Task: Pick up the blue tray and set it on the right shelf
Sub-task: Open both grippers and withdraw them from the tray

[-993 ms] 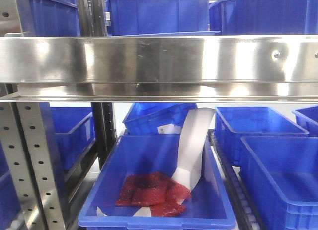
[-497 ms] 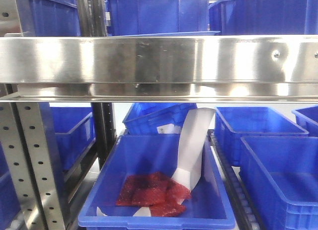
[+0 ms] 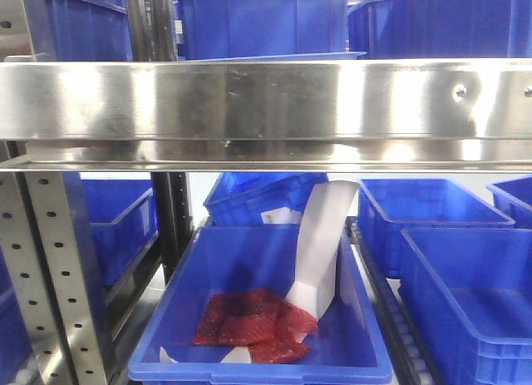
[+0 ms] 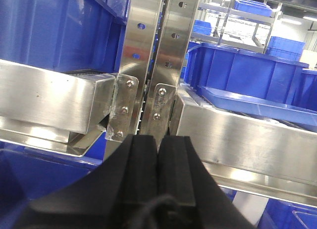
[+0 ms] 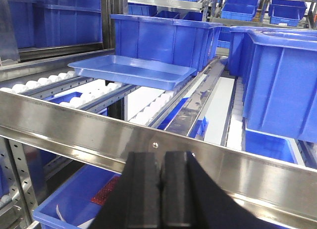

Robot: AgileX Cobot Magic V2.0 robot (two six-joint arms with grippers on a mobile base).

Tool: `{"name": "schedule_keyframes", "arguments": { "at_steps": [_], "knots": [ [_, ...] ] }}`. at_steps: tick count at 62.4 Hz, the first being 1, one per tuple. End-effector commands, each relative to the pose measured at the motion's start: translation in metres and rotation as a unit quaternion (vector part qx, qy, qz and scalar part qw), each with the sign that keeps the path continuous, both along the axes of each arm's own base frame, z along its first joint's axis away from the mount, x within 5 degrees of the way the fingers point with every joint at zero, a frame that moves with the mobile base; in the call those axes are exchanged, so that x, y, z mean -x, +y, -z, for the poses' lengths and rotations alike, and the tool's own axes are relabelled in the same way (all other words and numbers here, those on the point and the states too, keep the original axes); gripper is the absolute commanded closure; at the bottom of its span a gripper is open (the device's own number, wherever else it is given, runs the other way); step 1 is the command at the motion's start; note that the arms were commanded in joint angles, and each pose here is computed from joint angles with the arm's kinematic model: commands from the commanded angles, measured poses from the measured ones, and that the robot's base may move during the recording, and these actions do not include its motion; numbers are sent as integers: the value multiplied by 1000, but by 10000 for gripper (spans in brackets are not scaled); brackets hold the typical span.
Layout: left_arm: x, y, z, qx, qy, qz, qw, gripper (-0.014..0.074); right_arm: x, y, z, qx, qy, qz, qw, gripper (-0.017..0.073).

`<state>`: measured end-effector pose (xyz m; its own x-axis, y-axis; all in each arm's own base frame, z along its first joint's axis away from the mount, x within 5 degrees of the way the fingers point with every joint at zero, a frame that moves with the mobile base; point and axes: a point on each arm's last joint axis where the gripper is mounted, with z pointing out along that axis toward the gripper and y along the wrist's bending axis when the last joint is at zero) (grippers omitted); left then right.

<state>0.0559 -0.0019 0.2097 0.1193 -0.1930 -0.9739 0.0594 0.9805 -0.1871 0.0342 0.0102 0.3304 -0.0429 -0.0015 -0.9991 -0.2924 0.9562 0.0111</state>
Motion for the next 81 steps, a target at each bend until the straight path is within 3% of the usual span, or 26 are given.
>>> {"name": "schedule_keyframes", "arguments": {
  "at_steps": [1,27,35,45,54,62,81],
  "knots": [
    [1,1,2,6,-37,-4,999,642,0,0,-15,-8,-48,2,999,499],
    [1,1,2,6,-37,-4,999,642,-3,0,-7,4,-44,7,999,499],
    [1,1,2,6,-37,-4,999,642,-12,-1,16,10,-62,46,997,499],
    [1,1,2,6,-37,-4,999,642,-16,-9,53,-16,-90,135,987,499],
    [1,1,2,6,-37,-4,999,642,-14,-14,84,-33,-105,188,976,499],
    [1,1,2,6,-37,-4,999,642,-18,-16,112,-32,-105,200,974,499],
    [1,1,2,6,-36,-4,999,642,-18,-16,112,-32,-102,200,974,499]
  ]
}}
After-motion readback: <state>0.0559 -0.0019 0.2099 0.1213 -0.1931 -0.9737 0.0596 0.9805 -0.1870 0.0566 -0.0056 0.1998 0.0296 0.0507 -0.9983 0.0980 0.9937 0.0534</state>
